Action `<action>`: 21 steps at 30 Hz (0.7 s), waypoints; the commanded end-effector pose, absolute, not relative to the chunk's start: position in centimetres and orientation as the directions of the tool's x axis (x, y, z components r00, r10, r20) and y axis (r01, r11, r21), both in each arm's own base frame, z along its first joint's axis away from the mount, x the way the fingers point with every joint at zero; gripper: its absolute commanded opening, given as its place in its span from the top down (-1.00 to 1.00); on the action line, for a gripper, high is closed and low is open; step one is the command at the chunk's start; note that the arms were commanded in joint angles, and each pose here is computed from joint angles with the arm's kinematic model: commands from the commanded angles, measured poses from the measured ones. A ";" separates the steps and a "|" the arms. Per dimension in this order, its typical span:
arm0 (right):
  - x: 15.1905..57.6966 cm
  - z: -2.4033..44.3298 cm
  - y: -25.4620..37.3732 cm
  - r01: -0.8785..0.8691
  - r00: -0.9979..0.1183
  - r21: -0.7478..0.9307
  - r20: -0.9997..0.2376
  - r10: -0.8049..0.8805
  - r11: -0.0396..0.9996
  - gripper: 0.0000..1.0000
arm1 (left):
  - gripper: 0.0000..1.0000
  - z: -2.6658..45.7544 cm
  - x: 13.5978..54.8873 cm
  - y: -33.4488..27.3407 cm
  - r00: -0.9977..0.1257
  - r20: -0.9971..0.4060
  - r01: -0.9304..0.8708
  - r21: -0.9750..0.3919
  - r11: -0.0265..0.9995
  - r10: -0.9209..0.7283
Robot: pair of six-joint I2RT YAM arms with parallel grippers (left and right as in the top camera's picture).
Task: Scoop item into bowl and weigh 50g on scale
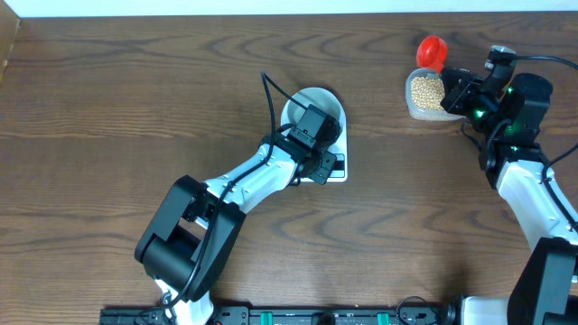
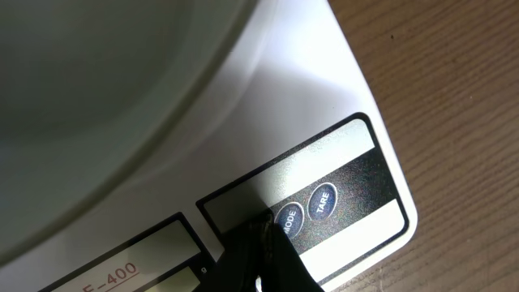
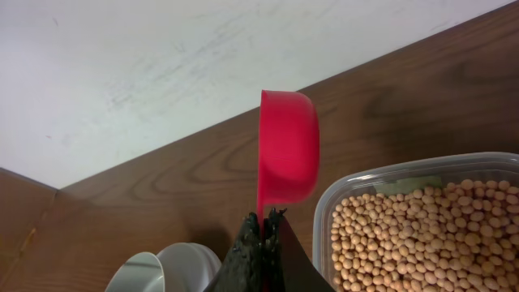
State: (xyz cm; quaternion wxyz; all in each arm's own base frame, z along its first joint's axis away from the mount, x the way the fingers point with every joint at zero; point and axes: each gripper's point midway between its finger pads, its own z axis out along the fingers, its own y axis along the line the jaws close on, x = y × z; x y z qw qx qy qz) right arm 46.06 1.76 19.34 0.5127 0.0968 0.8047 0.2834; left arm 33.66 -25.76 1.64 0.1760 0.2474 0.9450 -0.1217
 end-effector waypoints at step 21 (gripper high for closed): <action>46.4 20.2 1.8 -0.137 -0.441 0.556 -0.775 0.452 0.820 0.98 | 0.86 2.0 33.4 -24.1 -0.803 -0.361 0.532 -0.075 0.843 0.474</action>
